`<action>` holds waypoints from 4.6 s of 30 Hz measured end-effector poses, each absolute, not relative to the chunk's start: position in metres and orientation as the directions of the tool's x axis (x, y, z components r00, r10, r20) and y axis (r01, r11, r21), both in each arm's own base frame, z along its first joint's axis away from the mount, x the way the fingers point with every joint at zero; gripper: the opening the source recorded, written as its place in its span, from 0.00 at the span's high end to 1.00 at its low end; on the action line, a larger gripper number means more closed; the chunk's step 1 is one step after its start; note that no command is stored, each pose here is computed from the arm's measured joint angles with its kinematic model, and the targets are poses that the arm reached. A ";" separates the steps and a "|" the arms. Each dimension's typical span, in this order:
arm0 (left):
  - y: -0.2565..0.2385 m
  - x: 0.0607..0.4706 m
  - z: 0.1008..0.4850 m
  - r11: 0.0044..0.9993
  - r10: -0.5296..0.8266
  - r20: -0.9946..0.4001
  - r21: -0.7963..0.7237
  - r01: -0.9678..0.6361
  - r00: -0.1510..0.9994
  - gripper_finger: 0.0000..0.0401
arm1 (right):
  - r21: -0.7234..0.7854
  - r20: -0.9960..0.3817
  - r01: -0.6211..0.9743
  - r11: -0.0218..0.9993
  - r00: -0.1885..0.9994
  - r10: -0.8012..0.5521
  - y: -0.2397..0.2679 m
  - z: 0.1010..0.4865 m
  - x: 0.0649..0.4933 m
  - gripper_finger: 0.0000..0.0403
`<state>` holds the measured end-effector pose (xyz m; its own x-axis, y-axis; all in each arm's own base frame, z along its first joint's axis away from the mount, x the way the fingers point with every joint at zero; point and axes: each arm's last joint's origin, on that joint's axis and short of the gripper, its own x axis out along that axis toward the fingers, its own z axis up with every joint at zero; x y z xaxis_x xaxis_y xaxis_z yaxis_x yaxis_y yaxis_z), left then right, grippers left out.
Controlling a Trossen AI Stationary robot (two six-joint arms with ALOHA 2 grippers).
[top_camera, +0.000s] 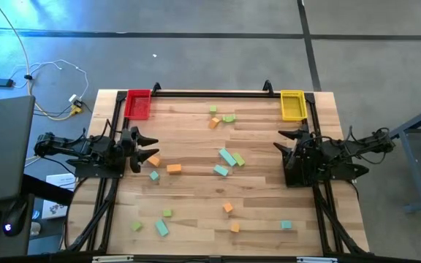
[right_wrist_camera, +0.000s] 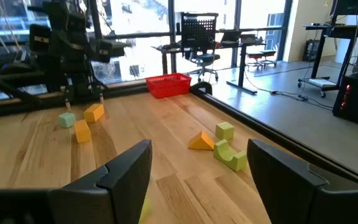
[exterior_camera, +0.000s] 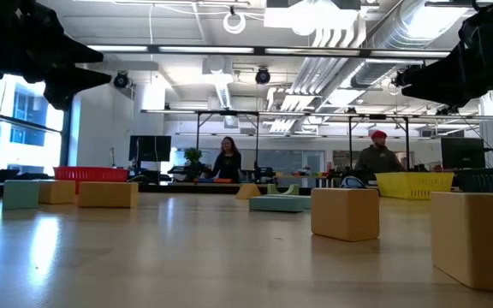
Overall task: Sort & place blocks by color
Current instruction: Put the green block into the yellow bin
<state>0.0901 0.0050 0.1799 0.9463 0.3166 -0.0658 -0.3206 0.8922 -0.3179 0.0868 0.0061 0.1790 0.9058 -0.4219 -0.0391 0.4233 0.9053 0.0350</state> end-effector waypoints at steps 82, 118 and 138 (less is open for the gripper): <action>0.006 0.090 0.179 0.896 0.360 -0.071 -0.252 -0.366 0.930 0.49 | 0.160 -0.833 0.722 0.674 0.464 -0.300 0.014 0.217 0.260 0.38; 0.006 0.090 0.179 0.897 0.360 -0.074 -0.248 -0.366 0.930 0.49 | 0.061 -0.900 0.719 0.692 0.339 -0.273 0.023 0.148 0.294 0.38; 0.006 0.089 0.177 0.897 0.361 -0.093 -0.240 -0.373 0.928 0.49 | 0.025 -0.908 0.701 0.713 0.314 -0.277 0.027 0.126 0.302 0.52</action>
<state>0.0894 0.0063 0.1771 0.9280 0.3609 -0.0928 -0.3726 0.8965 -0.2396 0.3021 0.0273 0.1256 0.3139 -0.2766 -0.9083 0.7010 0.7127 0.0253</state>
